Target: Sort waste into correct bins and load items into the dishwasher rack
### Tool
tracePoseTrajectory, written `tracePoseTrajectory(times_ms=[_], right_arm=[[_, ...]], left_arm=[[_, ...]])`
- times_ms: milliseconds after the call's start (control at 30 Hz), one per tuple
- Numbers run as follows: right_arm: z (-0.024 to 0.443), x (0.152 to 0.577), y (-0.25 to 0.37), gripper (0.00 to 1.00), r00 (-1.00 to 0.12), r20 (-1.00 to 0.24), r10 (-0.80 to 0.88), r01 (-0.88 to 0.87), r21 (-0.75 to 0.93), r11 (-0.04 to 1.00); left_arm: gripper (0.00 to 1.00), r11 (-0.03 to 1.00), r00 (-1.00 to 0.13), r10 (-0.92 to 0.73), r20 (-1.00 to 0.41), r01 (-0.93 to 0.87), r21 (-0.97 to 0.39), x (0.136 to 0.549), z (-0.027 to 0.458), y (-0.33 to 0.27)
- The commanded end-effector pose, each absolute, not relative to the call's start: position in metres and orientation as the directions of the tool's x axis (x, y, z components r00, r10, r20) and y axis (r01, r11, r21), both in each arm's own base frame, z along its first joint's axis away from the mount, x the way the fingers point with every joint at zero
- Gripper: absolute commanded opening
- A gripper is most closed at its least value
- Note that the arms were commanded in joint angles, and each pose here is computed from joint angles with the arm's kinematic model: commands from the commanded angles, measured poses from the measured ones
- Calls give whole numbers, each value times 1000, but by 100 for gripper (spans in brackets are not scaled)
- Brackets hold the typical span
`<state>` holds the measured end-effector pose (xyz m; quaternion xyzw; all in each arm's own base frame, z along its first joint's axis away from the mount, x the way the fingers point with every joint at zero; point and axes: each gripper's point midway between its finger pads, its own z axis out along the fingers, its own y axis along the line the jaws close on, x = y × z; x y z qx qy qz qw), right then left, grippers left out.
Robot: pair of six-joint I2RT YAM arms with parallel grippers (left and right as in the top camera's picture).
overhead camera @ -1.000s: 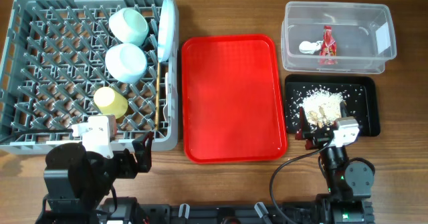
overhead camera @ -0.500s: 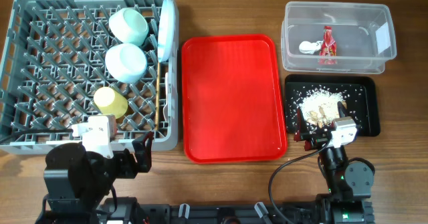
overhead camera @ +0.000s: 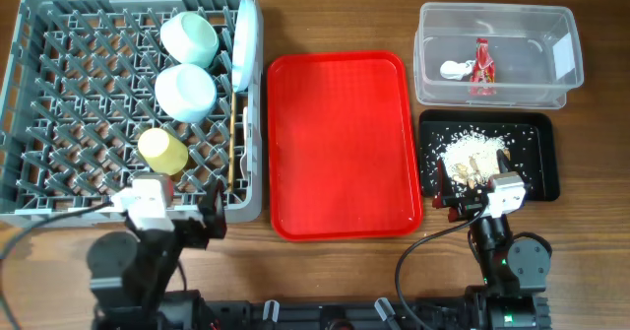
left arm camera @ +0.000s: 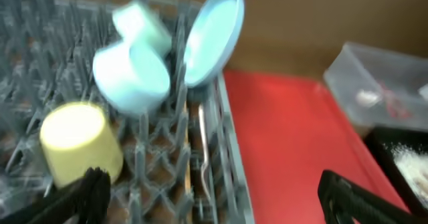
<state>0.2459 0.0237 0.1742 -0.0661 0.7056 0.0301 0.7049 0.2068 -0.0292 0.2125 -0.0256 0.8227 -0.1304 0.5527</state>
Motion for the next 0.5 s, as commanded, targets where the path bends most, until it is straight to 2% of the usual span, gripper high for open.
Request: tracePoseTrajectory(times_ms=[0, 67, 100, 233, 267, 367, 467], right_arm=[[177, 245, 25, 100, 20, -998, -64, -146, -66, 987], [177, 245, 25, 100, 20, -998, -64, -146, -66, 987], [177, 245, 25, 100, 20, -998, -64, -146, -66, 987], [177, 245, 25, 100, 20, -998, -64, -145, -66, 987], [177, 245, 25, 100, 19, -998, -63, -146, -65, 987], [177, 245, 25, 100, 19, -998, -64, -145, -66, 987], [177, 245, 25, 100, 20, -998, -64, -146, -66, 987]], left_arm=[[100, 950, -288, -223, -931, 149, -274, 220, 189, -34], [100, 946, -197, -234, -952, 182, -270, 229, 187, -36], [100, 948, -117, -229, -966, 198, -248, 235, 189, -35], [100, 968, 48, -230, -972, 118, -223, 244, 196, -18], [100, 970, 47, -231, -972, 95, -226, 246, 191, -15], [100, 970, -94, -230, -969, 60, -236, 245, 156, -16], [100, 970, -88, -229, -969, 57, -234, 246, 157, -15]])
